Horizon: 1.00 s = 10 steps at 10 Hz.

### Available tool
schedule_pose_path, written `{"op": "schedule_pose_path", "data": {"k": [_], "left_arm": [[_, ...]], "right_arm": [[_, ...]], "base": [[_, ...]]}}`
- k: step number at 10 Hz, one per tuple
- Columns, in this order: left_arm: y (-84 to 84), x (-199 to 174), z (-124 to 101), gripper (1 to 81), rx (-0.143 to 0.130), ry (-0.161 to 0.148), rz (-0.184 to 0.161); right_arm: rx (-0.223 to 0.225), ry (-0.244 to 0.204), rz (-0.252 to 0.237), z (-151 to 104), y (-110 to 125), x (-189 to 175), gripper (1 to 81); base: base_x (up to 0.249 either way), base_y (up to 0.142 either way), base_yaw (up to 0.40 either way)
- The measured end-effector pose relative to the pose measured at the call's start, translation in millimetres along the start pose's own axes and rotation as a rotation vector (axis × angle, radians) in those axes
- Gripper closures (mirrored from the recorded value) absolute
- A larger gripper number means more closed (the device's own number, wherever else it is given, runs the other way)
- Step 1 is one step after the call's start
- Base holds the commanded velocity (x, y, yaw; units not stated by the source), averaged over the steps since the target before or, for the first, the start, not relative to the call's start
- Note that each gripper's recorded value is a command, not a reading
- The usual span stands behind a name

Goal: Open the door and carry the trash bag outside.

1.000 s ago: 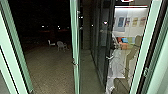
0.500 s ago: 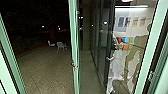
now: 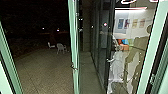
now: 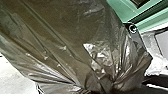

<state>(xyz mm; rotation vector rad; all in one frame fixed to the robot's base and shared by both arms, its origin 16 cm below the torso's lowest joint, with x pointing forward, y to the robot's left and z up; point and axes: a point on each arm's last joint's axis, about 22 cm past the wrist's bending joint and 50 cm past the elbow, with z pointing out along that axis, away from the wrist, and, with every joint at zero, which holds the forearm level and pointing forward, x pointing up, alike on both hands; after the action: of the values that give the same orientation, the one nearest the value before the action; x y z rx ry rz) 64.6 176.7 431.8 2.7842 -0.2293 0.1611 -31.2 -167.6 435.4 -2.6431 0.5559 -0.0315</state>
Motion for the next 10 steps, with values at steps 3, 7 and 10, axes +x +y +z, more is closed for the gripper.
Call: {"op": "schedule_pose_path", "data": {"k": [3,7,10], "left_arm": [[-8.0,-0.8,-2.0,81.1,0.011,-0.002,0.000],[-4.1,-1.4,-1.0,81.1,0.006,-0.002,-0.001],[-6.6,0.3,-1.5,81.1,0.010,0.000,-0.001]], "right_arm": [[0.016,-0.003,0.001,3.2,-10.6,-2.5,1.0],[0.008,-0.003,0.001,1.1,-4.0,-2.9,1.0],[0.015,0.001,0.000,2.1,-8.5,-0.6,1.0]], "base": [[0.080,0.000,0.000],[0.080,0.000,0.000],[0.080,0.000,0.000]]}}
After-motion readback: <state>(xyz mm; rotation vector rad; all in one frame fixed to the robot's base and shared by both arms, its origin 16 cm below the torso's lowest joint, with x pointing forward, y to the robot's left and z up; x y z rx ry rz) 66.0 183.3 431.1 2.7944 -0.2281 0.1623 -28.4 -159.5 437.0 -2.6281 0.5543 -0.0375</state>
